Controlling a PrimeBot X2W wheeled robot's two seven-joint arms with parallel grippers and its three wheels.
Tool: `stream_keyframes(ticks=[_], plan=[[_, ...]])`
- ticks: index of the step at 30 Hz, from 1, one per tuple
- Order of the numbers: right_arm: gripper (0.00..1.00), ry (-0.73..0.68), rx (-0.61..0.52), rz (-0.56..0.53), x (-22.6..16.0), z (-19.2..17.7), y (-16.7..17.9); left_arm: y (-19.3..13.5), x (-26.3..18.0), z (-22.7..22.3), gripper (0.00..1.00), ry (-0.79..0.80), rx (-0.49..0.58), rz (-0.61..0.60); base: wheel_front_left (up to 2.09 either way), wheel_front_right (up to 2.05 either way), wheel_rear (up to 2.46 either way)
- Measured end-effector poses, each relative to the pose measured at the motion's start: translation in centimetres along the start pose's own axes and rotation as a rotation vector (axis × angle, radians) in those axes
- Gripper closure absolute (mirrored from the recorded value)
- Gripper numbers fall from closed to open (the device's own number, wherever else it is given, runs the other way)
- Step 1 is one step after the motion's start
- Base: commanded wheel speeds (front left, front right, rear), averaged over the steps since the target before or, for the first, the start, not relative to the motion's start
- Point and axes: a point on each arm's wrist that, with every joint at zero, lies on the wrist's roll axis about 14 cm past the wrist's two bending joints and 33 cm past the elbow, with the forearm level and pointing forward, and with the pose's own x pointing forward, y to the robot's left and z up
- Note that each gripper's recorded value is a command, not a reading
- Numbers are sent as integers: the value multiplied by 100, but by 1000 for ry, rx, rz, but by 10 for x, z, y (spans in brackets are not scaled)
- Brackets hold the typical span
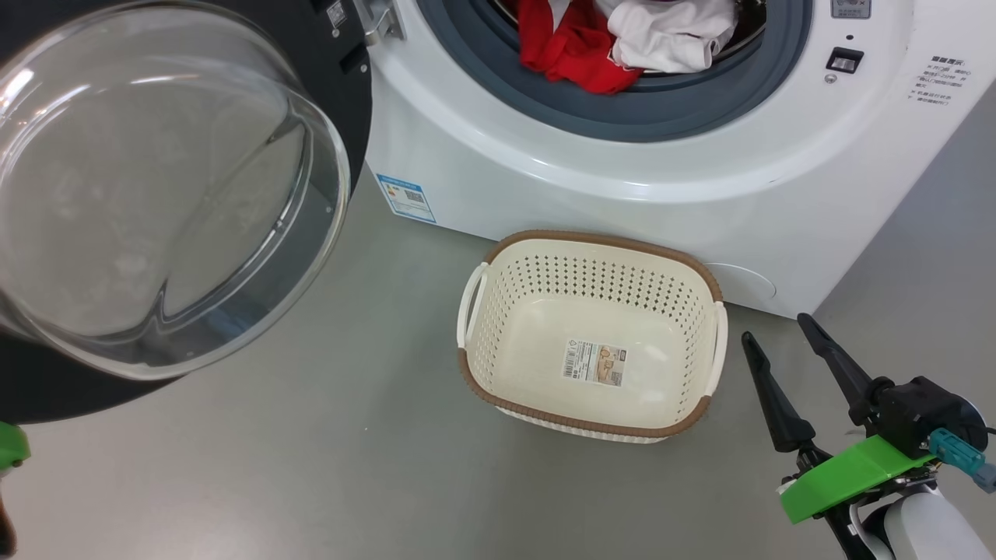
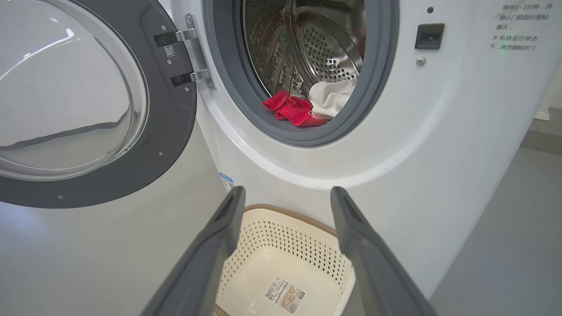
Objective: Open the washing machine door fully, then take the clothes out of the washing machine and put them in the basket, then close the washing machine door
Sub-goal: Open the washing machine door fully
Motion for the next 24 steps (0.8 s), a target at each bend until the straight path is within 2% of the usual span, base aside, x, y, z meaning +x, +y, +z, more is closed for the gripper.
stream_keyframes(ticks=[10, 20, 21, 23, 24], plan=[[0, -10, -8, 2, 0, 5, 1, 2, 1, 2, 100, -8, -8, 5, 0, 0, 0], [0, -28, -21, 7, 0, 15, 4, -11, -8, -1, 99, -12, -47, -32, 0, 0, 0], [0, -30, -22, 8, -1, 15, 5, -14, -10, -1, 87, -16, -56, -40, 0, 0, 0], [0, -33, -24, 7, -1, 17, 5, -20, -15, -3, 58, -18, -64, -59, 0, 0, 0], [0, -38, -32, 8, -1, 20, 6, -25, -22, -7, 0, -15, -66, -70, 0, 0, 0]])
